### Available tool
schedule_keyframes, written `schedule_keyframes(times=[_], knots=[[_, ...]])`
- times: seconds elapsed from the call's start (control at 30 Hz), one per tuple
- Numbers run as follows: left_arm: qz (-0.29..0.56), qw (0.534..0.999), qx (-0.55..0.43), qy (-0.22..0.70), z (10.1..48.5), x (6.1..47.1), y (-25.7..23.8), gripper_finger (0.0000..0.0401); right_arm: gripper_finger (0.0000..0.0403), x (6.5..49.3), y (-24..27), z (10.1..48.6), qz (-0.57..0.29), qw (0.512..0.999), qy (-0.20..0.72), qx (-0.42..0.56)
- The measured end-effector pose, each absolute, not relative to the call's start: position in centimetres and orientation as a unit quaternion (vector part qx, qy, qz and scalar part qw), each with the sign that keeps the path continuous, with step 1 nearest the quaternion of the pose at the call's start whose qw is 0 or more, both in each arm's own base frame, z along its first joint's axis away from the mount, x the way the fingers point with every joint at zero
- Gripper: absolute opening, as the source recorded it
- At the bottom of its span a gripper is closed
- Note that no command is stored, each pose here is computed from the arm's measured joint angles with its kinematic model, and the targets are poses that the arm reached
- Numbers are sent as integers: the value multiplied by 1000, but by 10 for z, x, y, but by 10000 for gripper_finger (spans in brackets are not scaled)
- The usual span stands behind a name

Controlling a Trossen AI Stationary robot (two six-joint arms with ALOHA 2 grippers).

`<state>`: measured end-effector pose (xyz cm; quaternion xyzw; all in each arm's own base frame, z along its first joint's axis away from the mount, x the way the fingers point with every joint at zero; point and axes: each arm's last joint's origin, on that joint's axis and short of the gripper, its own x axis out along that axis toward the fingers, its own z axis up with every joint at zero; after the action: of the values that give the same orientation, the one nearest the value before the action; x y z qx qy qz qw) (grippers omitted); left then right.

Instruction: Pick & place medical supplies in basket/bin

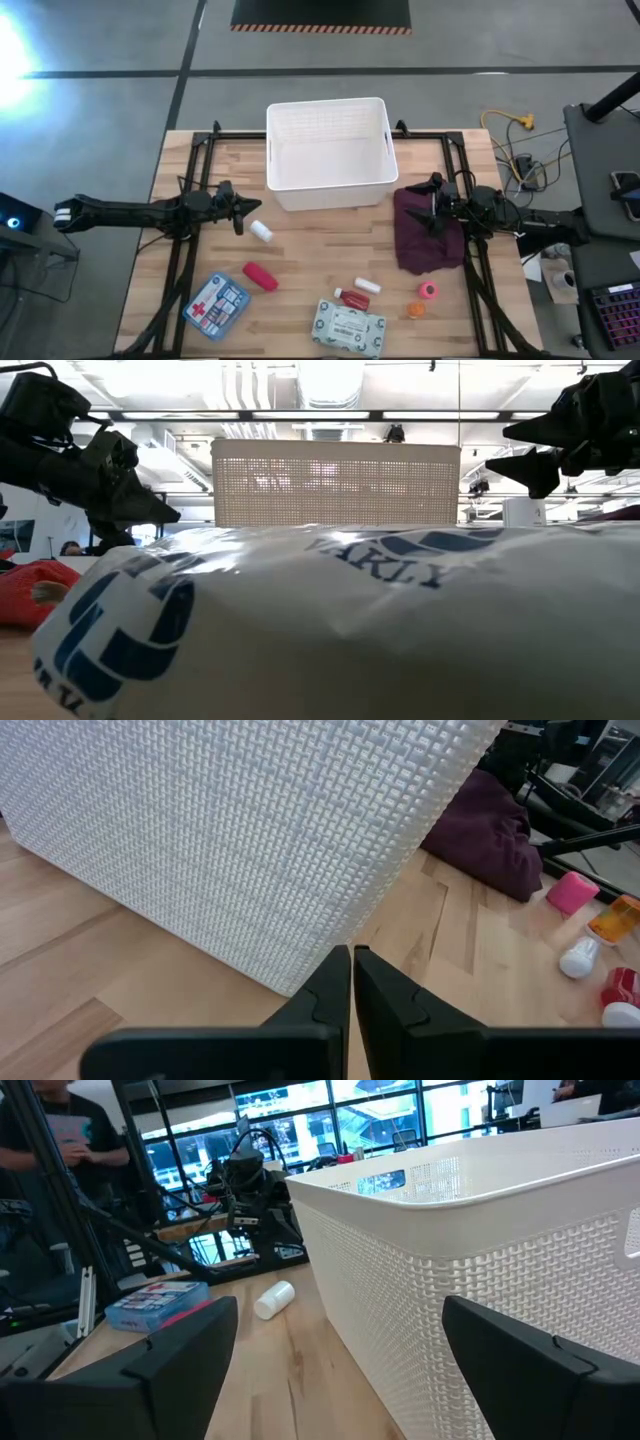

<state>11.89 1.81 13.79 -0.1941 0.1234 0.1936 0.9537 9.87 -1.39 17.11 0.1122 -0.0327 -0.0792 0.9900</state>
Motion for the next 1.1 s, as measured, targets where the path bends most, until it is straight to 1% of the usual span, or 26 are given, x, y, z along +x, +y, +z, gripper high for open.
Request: schedule_keyframes(times=[0.27, 0.67, 0.93, 1.1], knots=[[193, 954, -194, 123, 138, 119, 18, 0, 350, 99, -14, 171, -79, 990, -33, 112], [193, 954, -194, 123, 138, 119, 18, 0, 340, 99, -14, 171, -79, 990, -33, 112], [194, 954, -194, 123, 138, 119, 18, 0, 349, 99, -14, 171, -79, 990, -33, 112], [194, 954, -194, 123, 138, 119, 18, 0, 346, 99, -14, 171, -79, 990, -33, 112]])
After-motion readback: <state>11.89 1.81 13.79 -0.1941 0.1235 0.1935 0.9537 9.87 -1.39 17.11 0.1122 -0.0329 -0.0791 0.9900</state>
